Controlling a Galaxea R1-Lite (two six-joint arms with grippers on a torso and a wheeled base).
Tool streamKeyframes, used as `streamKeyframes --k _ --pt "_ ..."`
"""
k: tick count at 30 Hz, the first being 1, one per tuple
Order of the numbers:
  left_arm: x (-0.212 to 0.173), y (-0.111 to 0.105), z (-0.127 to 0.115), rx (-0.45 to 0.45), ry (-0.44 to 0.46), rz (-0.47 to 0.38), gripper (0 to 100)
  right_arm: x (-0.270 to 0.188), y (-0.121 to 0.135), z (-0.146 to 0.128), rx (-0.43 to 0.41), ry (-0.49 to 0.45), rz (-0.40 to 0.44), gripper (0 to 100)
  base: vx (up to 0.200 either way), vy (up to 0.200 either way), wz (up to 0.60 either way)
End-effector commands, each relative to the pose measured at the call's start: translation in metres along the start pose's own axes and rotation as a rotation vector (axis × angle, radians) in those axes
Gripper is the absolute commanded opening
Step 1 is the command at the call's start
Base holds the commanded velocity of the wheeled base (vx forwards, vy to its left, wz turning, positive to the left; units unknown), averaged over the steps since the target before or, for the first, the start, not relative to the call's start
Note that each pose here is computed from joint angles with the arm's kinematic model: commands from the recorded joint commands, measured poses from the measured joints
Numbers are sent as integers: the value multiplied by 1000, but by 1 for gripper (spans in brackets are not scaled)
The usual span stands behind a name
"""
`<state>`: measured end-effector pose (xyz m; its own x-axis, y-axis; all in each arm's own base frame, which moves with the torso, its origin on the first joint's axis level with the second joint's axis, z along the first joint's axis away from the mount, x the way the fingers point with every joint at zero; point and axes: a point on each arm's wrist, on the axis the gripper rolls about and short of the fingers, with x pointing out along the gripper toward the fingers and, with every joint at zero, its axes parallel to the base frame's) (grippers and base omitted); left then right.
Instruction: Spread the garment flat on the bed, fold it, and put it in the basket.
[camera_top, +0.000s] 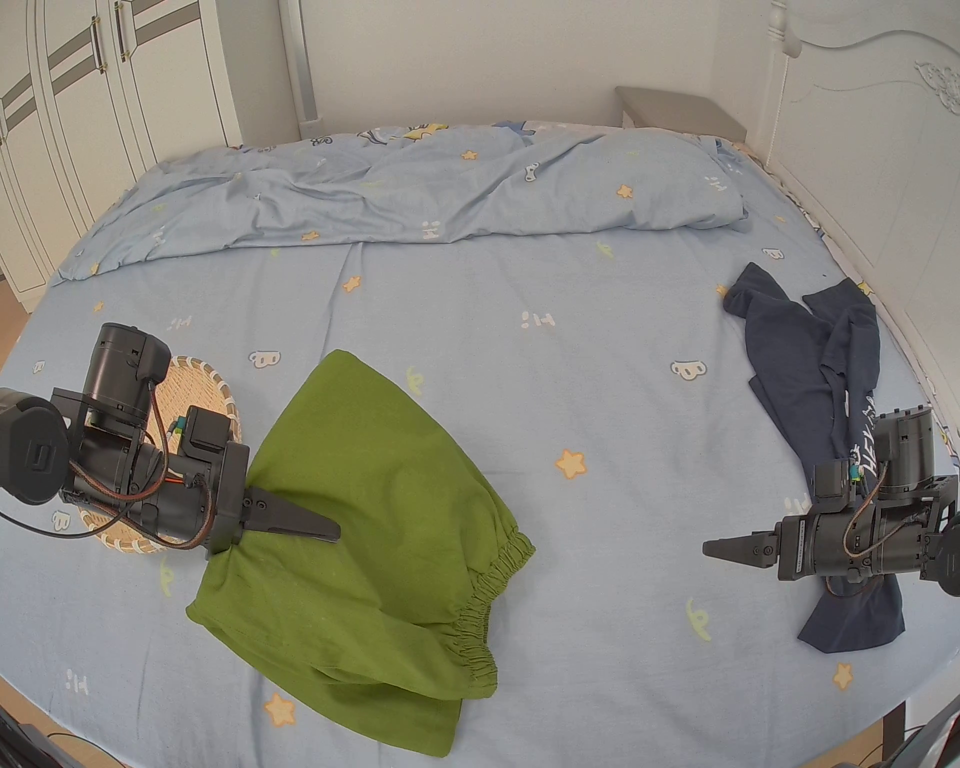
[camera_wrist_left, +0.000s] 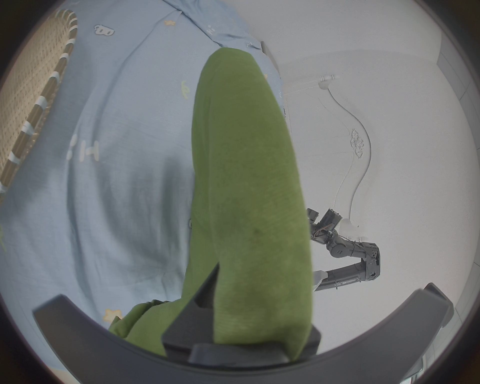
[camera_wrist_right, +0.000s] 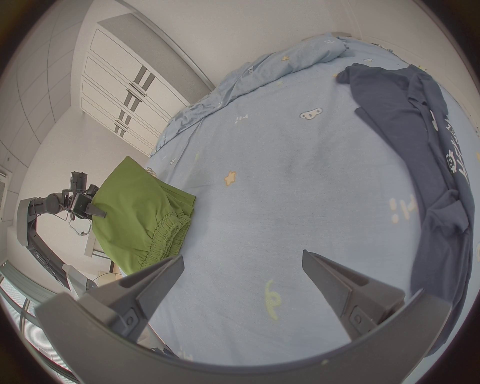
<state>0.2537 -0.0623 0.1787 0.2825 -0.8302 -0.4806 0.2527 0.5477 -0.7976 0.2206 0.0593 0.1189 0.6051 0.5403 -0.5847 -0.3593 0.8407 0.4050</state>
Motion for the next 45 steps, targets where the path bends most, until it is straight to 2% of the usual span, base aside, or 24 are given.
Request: streamKeyframes --k 1,11,15,16,18,22,24,26,31,33,35,36,37,38,39,40,42,43,44,45 --pt "2 -4 -4 20 13 -5 0 0 0 0 0 0 0 100 0 200 0" --pt "10 -5 -11 35 34 29 0 0 0 0 0 0 0 100 0 200 0" --pt "10 -6 -18 106 44 28 0 0 0 0 0 0 2 100 0 0 0" --pt "4 -10 -23 164 31 22 0 0 0 0 1 0 2 100 0 0 0" --pt "-4 -20 -25 217 7 9 0 0 0 0 1 -1 2 100 0 0 0" --pt "-11 -39 -26 291 -21 -23 0 0 0 0 0 -1 3 100 0 0 0" --pt "-11 -40 -26 300 -20 -28 0 0 0 0 -2 -1 3 100 0 0 0" --pt "-18 -56 -21 359 -55 -53 0 -1 0 0 0 -4 1 100 0 0 0" --pt "-28 -72 -9 464 -111 -65 0 -1 1 1 -4 -11 -15 100 0 0 0" --pt "-29 -73 -7 480 -117 -64 0 -1 1 1 -5 -12 -22 100 0 0 0" --pt "-37 -72 1 555 -158 -38 0 1 4 -1 -13 -8 -26 100 0 0 0" --pt "-38 -72 1 561 -161 -36 0 1 3 -1 -13 -9 -28 100 0 0 0" --pt "-43 -67 3 631 -186 -6 0 1 3 -1 -16 -18 -32 100 0 0 0" --pt "-46 -65 4 659 -200 10 0 1 3 -1 -18 -21 -33 100 0 0 0" --pt "-56 -61 7 706 -246 61 0 1 3 0 -21 -32 -33 100 0 0 0" --pt "-61 -59 8 709 -269 78 0 1 3 0 -19 -34 -36 100 0 0 0" --pt "-81 -54 16 728 -373 132 0 1 3 -1 -20 -34 -36 100 0 0 0" --pt "-81 -54 16 728 -373 132 0 1 3 -1 -20 -34 -36 100 0 0 0" --pt "-101 -37 29 738 -496 209 0 1 2 0 -20 -39 -36 100 0 0 0" --pt "-102 -35 30 737 -500 213 0 1 2 0 -20 -39 -36 100 0 0 0"
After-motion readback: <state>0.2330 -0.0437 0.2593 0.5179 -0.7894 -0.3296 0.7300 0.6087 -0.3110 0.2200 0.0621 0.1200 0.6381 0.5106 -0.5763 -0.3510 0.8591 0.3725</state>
